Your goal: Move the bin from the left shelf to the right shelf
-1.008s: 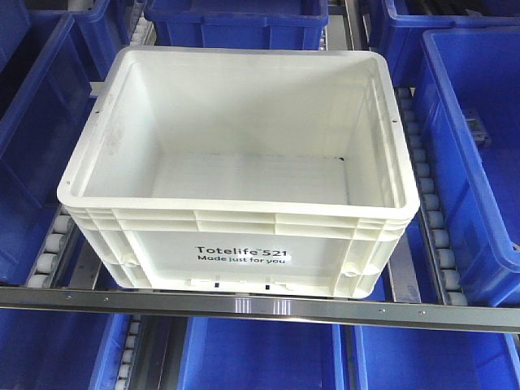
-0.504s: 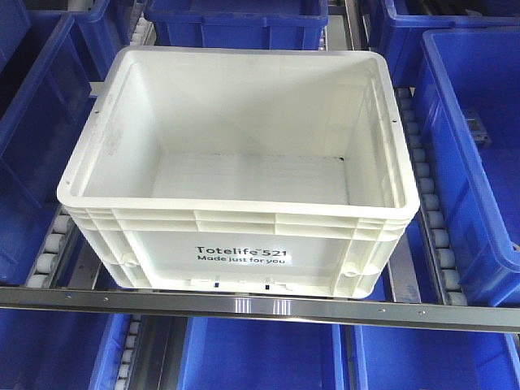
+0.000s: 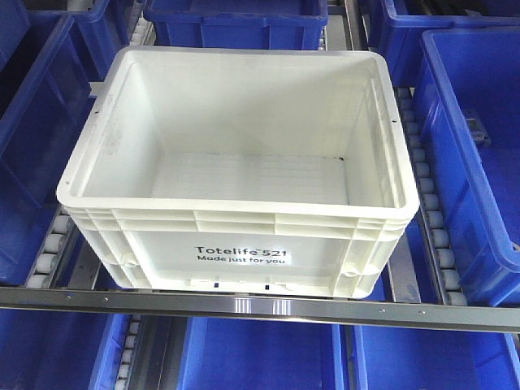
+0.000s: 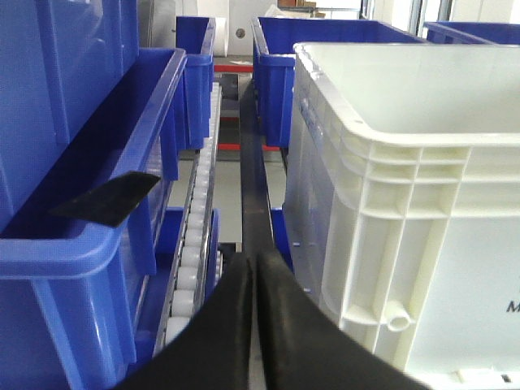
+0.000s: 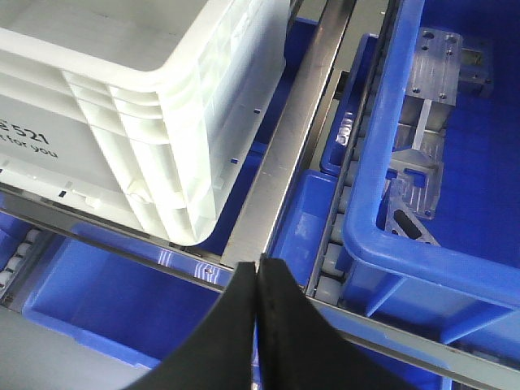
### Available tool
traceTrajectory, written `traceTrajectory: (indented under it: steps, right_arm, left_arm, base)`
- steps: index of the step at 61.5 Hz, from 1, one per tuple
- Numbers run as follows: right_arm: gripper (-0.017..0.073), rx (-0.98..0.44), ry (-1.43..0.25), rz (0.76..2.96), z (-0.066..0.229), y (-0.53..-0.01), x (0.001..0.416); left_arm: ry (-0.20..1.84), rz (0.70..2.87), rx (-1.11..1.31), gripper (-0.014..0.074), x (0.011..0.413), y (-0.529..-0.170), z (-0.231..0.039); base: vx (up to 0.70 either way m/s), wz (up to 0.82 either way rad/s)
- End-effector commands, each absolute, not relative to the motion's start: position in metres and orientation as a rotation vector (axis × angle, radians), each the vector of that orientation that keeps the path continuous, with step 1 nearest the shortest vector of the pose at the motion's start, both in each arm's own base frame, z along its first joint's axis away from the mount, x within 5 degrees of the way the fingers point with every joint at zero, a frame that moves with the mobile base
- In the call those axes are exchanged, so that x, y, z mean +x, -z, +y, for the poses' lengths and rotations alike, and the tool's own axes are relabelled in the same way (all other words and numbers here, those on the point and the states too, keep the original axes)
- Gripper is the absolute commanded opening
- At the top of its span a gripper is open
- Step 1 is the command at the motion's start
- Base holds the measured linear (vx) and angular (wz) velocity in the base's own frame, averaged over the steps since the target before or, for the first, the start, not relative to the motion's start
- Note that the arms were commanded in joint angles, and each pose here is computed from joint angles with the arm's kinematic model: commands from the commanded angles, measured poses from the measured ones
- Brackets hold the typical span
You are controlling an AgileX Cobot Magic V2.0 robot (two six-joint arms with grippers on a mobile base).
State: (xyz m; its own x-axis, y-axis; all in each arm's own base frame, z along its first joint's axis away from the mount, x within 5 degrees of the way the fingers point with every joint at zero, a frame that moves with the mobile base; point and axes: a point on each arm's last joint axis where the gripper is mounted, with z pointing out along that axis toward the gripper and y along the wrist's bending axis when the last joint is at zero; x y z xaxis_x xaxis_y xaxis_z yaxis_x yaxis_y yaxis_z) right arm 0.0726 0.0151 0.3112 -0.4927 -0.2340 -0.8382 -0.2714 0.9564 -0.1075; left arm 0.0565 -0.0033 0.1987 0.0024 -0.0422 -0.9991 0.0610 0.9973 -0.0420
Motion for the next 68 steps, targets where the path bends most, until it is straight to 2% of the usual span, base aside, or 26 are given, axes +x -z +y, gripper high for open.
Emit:
traceTrajectory:
  steps: [1, 68]
  right_arm:
    - [-0.0009, -0.352, -0.038, 2.022, 0.0153, -0.3241, 0.0760]
    - [-0.0009, -0.352, -0.038, 2.021, 0.0153, -0.3242, 0.0760]
  left_arm:
    - [0.112, 1.428, 0.033, -0.0007, 0.0536, -0.2159, -0.0050]
    - [0.071, 1.425, -0.009, -0.0007, 0.0538, -0.2164, -0.0021]
  base:
    - [0.00, 0.00]
    - [0.00, 0.00]
